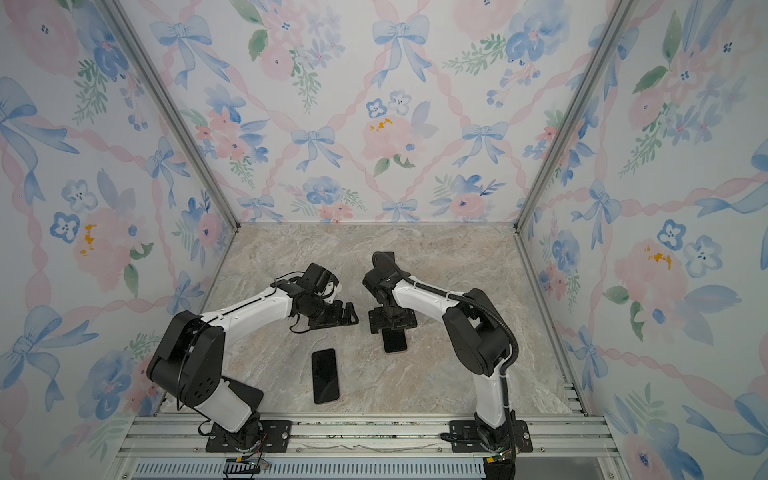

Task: Put the phone into the phone case
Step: 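Lift both grippers off the pink-cased phone and center the right gripper above it, then grasp the pink-cased phone with the right gripper and set it beside the blue-cased phone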

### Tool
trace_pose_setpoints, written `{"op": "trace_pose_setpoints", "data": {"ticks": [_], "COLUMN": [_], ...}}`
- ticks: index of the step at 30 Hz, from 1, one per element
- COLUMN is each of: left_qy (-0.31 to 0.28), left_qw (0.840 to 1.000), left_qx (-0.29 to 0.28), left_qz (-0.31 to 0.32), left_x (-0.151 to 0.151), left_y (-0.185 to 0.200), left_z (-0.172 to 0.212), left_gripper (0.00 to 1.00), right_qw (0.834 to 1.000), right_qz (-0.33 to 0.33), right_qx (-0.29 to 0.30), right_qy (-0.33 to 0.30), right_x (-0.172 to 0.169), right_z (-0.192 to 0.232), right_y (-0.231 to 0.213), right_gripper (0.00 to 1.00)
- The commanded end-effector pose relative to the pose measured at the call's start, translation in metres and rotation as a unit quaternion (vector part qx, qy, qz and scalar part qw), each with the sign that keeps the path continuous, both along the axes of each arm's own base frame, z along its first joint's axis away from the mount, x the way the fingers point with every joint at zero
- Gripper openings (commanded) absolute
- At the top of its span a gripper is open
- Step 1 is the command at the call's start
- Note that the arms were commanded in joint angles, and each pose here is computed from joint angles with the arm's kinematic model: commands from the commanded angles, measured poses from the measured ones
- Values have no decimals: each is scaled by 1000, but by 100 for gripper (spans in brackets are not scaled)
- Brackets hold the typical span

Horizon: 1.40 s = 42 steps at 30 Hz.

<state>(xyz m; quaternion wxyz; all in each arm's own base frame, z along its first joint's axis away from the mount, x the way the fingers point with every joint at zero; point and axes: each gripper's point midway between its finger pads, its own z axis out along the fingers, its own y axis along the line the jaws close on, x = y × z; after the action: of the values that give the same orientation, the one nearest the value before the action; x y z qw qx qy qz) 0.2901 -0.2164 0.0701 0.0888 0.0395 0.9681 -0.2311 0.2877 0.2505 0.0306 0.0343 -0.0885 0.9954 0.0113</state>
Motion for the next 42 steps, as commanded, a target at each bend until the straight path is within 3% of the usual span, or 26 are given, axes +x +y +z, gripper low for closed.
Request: {"op": "trace_pose_setpoints", "data": {"ticks": [1,14,25,33,42], "left_qy": [-2,-6,-19,-39,-41], "left_qw": [1000,1000,1000,999,998], "left_qx": [-5,-6,-15,-28,-45], "left_qz": [0,1,1,2,2], "left_x": [-1,2,9,31,58], "left_y": [2,1,-3,-13,-23], "left_z": [2,5,16,31,35], "left_gripper": [98,98,98,98,98], "right_qw": [1000,999,999,998,994], "right_qz": [-13,-27,-40,-62,-86], "right_qx": [-4,-3,4,7,0], "right_qy": [17,22,0,-30,-60], "right_x": [-4,-4,8,50,134], "right_z": [-12,-19,13,41,51], "right_y": [-7,-9,-18,-42,-76], "right_gripper": [88,70,67,65,64]}}
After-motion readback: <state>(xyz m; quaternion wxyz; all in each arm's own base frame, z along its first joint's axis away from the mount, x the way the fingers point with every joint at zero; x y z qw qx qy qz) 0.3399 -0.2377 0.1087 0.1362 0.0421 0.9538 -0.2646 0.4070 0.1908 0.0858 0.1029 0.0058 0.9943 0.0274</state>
